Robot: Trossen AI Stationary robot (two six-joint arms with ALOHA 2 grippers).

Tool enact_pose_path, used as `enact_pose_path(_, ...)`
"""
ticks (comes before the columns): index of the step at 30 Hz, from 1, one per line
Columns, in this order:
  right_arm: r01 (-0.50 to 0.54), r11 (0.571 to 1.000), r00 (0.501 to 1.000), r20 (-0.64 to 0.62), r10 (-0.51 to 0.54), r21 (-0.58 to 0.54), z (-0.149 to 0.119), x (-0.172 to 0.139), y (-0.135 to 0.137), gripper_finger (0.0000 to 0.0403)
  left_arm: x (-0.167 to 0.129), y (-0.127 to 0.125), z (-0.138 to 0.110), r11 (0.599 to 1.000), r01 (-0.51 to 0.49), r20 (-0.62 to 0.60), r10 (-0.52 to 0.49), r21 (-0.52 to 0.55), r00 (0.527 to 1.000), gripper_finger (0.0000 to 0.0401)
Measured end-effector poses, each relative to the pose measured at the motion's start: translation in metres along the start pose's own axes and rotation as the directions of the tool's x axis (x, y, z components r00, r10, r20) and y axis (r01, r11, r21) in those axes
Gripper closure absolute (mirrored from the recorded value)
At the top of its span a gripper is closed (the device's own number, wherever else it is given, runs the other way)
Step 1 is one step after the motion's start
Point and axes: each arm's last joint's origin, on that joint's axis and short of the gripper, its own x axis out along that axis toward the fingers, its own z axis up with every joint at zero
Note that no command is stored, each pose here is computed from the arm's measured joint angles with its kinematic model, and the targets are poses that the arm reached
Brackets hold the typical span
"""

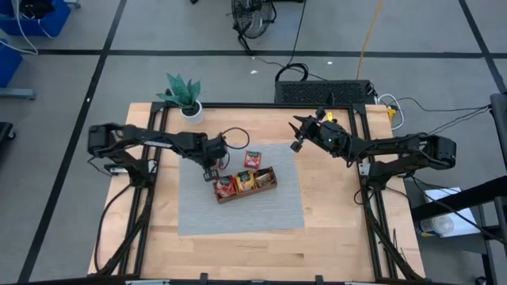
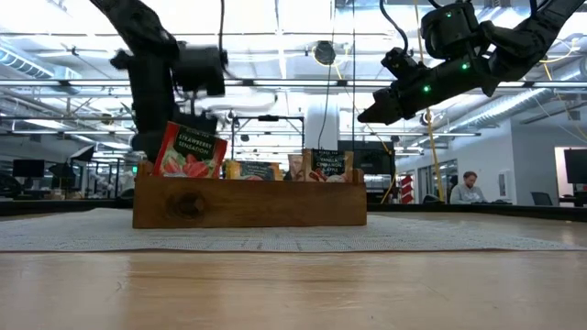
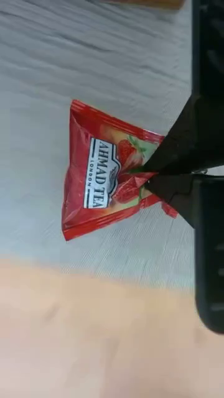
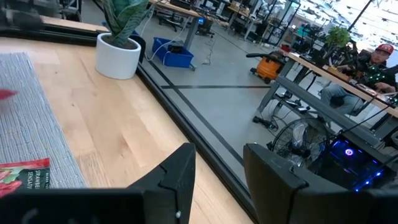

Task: Pick & Place Tea
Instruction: Put the red tea bag into the left compartment of the wood organizer

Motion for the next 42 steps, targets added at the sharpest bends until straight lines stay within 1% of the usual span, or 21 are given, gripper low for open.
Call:
enact_pose_path(2,0.0,1.0,1.0,0.0,0.0,0.0,0.0,0.0,0.0,0.0279,-0.013,-0.001,0.0,0.999,-0.052,0.05,0.052,-0.001,0.997,0.0398)
enact_pose_path(6,0.0,1.0,1.0,0.0,0.0,0.002,0.0,0.0,0.0,0.0279,-0.031,-0.004,-0.005,0.994,-0.111,0.1,0.111,-0.001,0.989,0.0399)
enact_pose_path(8,0.0,1.0,1.0,0.0,0.0,0.003,0.0,0.0,0.0,0.0279,-0.038,-0.01,-0.007,0.984,-0.169,0.127,0.161,0.059,0.979,0.0399)
enact_pose_path(10,0.0,1.0,1.0,-0.001,0.0,0.003,0.0,0.0,0.0,0.0279,-0.043,-0.021,-0.01,0.957,-0.243,0.126,0.225,0.157,0.966,0.0399)
enact_pose_path(12,0.0,1.0,1.0,0.0,0.0,0.003,0.0,0.0,0.0,0.0279,-0.051,-0.03,-0.012,0.919,-0.332,0.126,0.312,0.213,0.942,0.0399)
enact_pose_path(15,0.0,1.0,1.0,0.0,0.0,0.006,0.0,0.0,0.0,0.0279,-0.067,-0.044,-0.004,0.869,-0.444,0.173,0.413,0.217,0.894,0.0399)
enact_pose_path(17,0.0,1.0,1.0,0.0,0.0,0.007,0.0,0.0,0.0,0.0279,-0.08,-0.056,0.001,0.841,-0.488,0.202,0.449,0.233,0.87,0.0399)
enact_pose_path(19,0.0,1.0,1.0,-0.001,0.0,0.006,0.0,0.0,0.0,0.0279,-0.093,-0.07,0.008,0.806,-0.522,0.238,0.468,0.279,0.851,0.0399)
enact_pose_path(20,0.0,1.0,1.0,0.0,0.0,0.006,0.0,0.0,0.0,0.0279,-0.096,-0.077,0.009,0.78,-0.531,0.242,0.474,0.33,0.847,0.0399)
enact_pose_path(21,0.0,1.0,1.0,0.0,0.0,0.007,0.0,0.0,0.0,0.0279,-0.098,-0.085,0.011,0.739,-0.542,0.24,0.486,0.4,0.84,0.0399)
enact_pose_path(22,0.0,1.0,1.0,0.0,0.0,0.007,0.0,0.0,0.0,0.0279,-0.098,-0.093,0.012,0.676,-0.544,0.23,0.502,0.498,0.834,0.0399)
enact_pose_path(24,-0.001,1.0,1.0,-0.003,0.001,0.005,0.0,0.0,0.0,0.0279,-0.095,-0.108,0.008,0.506,-0.502,0.195,0.541,0.701,0.818,0.0397)
enact_pose_path(25,-0.001,1.0,1.0,-0.002,0.001,0.005,0.0,0.0,0.0,0.0279,-0.092,-0.116,0.007,0.419,-0.48,0.188,0.571,0.771,0.799,0.0393)
enact_pose_path(26,-0.001,1.0,1.0,-0.003,0.001,0.005,0.0,0.0,0.0,0.0279,-0.088,-0.122,0.007,0.352,-0.475,0.194,0.602,0.807,0.775,0.0389)
enact_pose_path(27,-0.001,1.0,1.0,-0.003,0.001,0.005,0.0,0.0,0.0,0.0279,-0.085,-0.127,0.007,0.307,-0.48,0.203,0.63,0.822,0.75,0.0386)
enact_pose_path(30,-0.001,1.0,1.0,-0.001,0.001,0.006,0.0,0.0,0.0,0.0279,-0.074,-0.14,0.01,0.227,-0.475,0.217,0.67,0.85,0.71,0.0388)
enact_pose_path(32,-0.001,1.0,1.0,-0.002,0.001,0.006,0.0,0.0,0.0,0.0279,-0.067,-0.151,0.01,0.175,-0.452,0.228,0.674,0.875,0.702,0.0396)
enact_pose_path(35,-0.001,1.0,1.0,-0.002,0.001,0.006,0.0,0.0,0.0,0.0279,-0.059,-0.166,0.011,0.114,-0.427,0.245,0.677,0.897,0.694,0.0393)
enact_pose_path(38,-0.001,1.0,1.0,-0.002,0.001,0.006,0.0,0.0,0.0,0.0279,-0.058,-0.179,0.01,0.036,-0.403,0.267,0.694,0.915,0.669,0.0391)
enact_pose_path(40,-0.001,1.0,1.0,-0.002,0.001,0.006,0.0,0.0,0.0,0.0279,-0.06,-0.187,0.008,0.016,-0.392,0.273,0.693,0.92,0.667,0.0396)
enact_pose_path(42,-0.001,1.0,1.0,-0.002,0.001,0.006,0.0,0.0,0.0,0.0279,-0.062,-0.194,0.007,0.027,-0.378,0.259,0.682,0.926,0.683,0.0395)
